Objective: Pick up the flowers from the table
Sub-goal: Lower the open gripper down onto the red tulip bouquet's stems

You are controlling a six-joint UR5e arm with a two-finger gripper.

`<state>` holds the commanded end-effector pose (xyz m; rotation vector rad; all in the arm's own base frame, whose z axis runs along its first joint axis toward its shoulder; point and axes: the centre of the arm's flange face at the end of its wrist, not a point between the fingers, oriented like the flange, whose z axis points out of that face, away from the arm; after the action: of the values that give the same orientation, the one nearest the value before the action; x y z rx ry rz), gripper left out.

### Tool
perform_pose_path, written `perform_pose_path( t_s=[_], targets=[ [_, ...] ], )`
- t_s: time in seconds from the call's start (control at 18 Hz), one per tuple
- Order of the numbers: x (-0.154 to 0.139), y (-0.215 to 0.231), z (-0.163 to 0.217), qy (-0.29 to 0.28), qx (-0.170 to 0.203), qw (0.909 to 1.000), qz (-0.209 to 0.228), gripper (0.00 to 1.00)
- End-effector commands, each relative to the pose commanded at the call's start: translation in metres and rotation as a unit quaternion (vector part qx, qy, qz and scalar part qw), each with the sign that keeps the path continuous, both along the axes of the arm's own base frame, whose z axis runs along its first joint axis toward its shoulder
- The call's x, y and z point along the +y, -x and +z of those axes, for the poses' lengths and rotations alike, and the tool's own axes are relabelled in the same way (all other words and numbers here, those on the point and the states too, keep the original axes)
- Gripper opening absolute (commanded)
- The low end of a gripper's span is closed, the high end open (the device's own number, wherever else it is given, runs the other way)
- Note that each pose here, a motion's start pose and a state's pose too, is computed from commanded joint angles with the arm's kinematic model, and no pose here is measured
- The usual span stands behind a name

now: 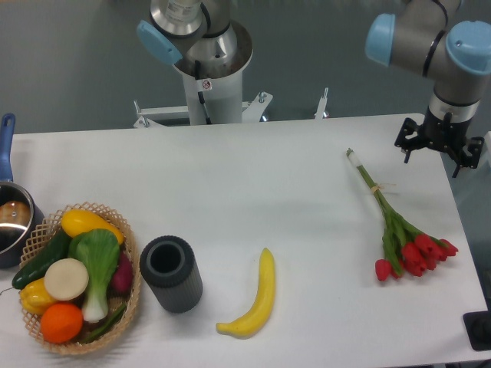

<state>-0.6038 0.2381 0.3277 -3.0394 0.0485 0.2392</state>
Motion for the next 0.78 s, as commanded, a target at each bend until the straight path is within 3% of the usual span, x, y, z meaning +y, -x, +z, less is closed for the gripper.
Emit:
perform_pose_path(
  t_s=[0.44, 0.67, 0.78],
  targets=[
    [0.000, -0.007, -0.017, 0.003, -0.015, 0.9998, 0.015, 1.00],
    [0.008, -0.006, -0.040, -0.016, -0.026, 0.9929, 0.115, 1.00],
    [0.010, -0.013, -0.053, -0.024, -0.029, 0.9893, 0.141, 1.00]
  ],
)
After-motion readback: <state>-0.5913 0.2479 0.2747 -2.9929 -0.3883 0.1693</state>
